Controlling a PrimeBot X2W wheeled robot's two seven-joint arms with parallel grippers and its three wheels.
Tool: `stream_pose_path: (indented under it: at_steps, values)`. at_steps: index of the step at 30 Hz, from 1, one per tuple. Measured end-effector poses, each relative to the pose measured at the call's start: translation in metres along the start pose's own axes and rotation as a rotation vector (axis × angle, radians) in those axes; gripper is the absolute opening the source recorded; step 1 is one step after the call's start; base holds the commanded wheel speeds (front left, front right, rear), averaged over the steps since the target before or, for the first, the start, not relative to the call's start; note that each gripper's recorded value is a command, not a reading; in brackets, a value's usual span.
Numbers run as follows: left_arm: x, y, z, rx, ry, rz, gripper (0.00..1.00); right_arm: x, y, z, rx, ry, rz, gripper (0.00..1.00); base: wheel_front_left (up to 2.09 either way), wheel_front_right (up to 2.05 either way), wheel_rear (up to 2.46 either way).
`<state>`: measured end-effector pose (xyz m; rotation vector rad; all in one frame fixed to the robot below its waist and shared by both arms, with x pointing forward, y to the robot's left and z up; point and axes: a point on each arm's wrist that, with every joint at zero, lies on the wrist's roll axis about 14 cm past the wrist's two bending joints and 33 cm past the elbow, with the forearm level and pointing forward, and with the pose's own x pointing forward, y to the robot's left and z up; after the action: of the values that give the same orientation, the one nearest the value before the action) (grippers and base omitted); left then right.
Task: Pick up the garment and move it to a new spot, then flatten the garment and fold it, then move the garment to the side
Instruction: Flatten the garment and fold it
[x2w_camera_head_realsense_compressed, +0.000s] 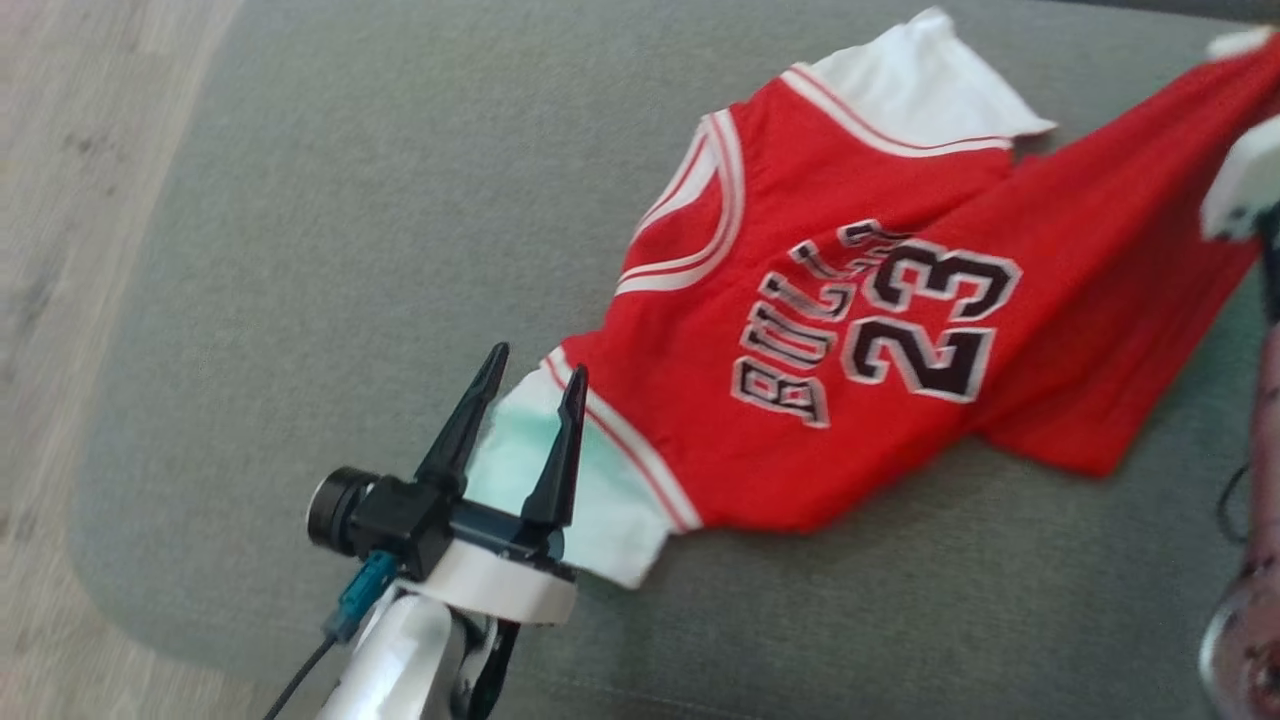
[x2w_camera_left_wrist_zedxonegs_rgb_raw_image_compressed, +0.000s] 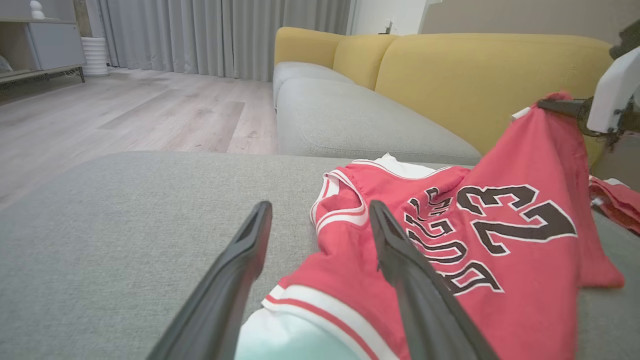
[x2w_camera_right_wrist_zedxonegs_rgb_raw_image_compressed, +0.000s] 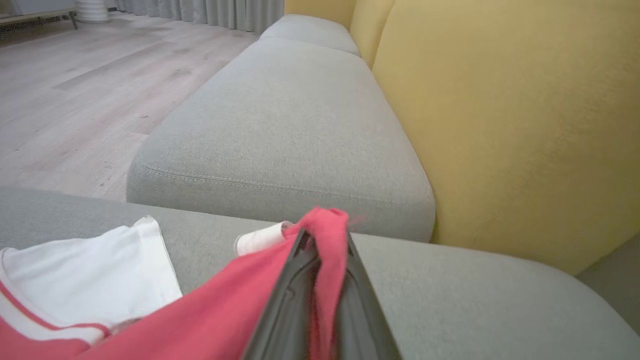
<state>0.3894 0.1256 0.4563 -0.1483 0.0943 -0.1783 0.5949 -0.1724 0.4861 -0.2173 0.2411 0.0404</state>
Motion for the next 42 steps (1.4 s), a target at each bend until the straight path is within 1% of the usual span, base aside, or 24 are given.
stream_pose_path:
  at_steps: [6, 10, 11, 12, 15, 17, 20, 23, 27, 29, 31, 32, 33, 35, 37, 40, 42]
  values:
    - [0.004, 0.013, 0.001, 0.001, 0.002, 0.037, 1.00, 0.041, 0.012, 0.014, -0.103, 0.031, 0.037, 0.00, 0.00, 0.00, 0.00]
    - [0.003, 0.024, 0.000, -0.001, 0.008, 0.073, 1.00, 0.059, 0.035, 0.014, -0.147, 0.043, 0.087, 0.00, 0.00, 0.00, 0.00]
    - [0.002, 0.025, -0.001, -0.002, 0.013, 0.079, 1.00, 0.062, 0.042, 0.013, -0.154, 0.042, 0.102, 0.11, 0.00, 0.00, 0.00]
    - [0.001, 0.026, -0.003, -0.002, 0.019, 0.082, 1.00, 0.064, 0.047, 0.010, -0.159, 0.041, 0.114, 1.00, 0.00, 0.00, 0.00]
    - [0.001, 0.026, -0.006, 0.000, 0.027, 0.086, 1.00, 0.067, 0.054, 0.000, -0.157, 0.057, 0.134, 1.00, 0.00, 0.00, 0.00]
    - [0.001, 0.026, -0.004, 0.001, 0.023, 0.087, 1.00, 0.064, 0.053, 0.000, -0.151, 0.042, 0.134, 1.00, 0.00, 0.00, 0.00]
    - [0.003, 0.022, -0.001, 0.004, 0.012, 0.075, 1.00, 0.057, 0.048, 0.011, -0.123, -0.022, 0.124, 1.00, 0.00, 0.00, 0.00]
    - [0.005, 0.021, 0.007, 0.016, -0.011, 0.069, 1.00, 0.043, 0.051, 0.017, -0.066, -0.087, 0.124, 1.00, 0.00, 0.00, 0.00]
    - [0.008, 0.016, 0.017, 0.025, -0.043, 0.050, 1.00, 0.014, 0.058, 0.003, 0.019, -0.104, 0.135, 1.00, 0.00, 0.00, 0.00]
    - [0.008, 0.010, 0.020, 0.029, -0.056, 0.034, 1.00, -0.001, 0.055, -0.003, 0.081, -0.104, 0.118, 1.00, 0.00, 0.00, 0.00]
    - [0.008, 0.008, 0.022, 0.029, -0.061, 0.027, 1.00, -0.008, 0.052, -0.004, 0.093, -0.111, 0.110, 1.00, 0.00, 0.00, 0.00]
    - [0.006, 0.002, 0.023, 0.024, -0.066, 0.011, 1.00, -0.022, 0.042, 0.002, 0.116, -0.149, 0.087, 1.00, 0.00, 0.00, 0.00]
    - [0.006, 0.002, 0.023, 0.024, -0.066, 0.011, 1.00, -0.022, 0.042, 0.002, 0.116, -0.149, 0.087, 1.00, 0.00, 0.00, 0.00]
    - [0.005, -0.003, 0.021, 0.015, -0.064, -0.002, 1.00, -0.038, 0.028, 0.018, 0.132, -0.225, 0.064, 1.00, 0.00, 0.00, 0.00]
    - [0.004, -0.009, 0.018, 0.003, -0.057, -0.021, 1.00, -0.058, 0.027, 0.021, 0.154, -0.272, 0.079, 1.00, 0.00, 0.00, 0.00]
    - [0.003, -0.019, 0.015, -0.006, -0.051, -0.047, 1.00, -0.094, 0.031, -0.004, 0.222, -0.262, 0.103, 1.00, 0.00, 0.00, 0.00]
    - [0.002, -0.023, 0.015, -0.010, -0.051, -0.056, 1.00, -0.120, 0.029, -0.027, 0.265, -0.234, 0.096, 1.00, 0.00, 0.00, 0.00]
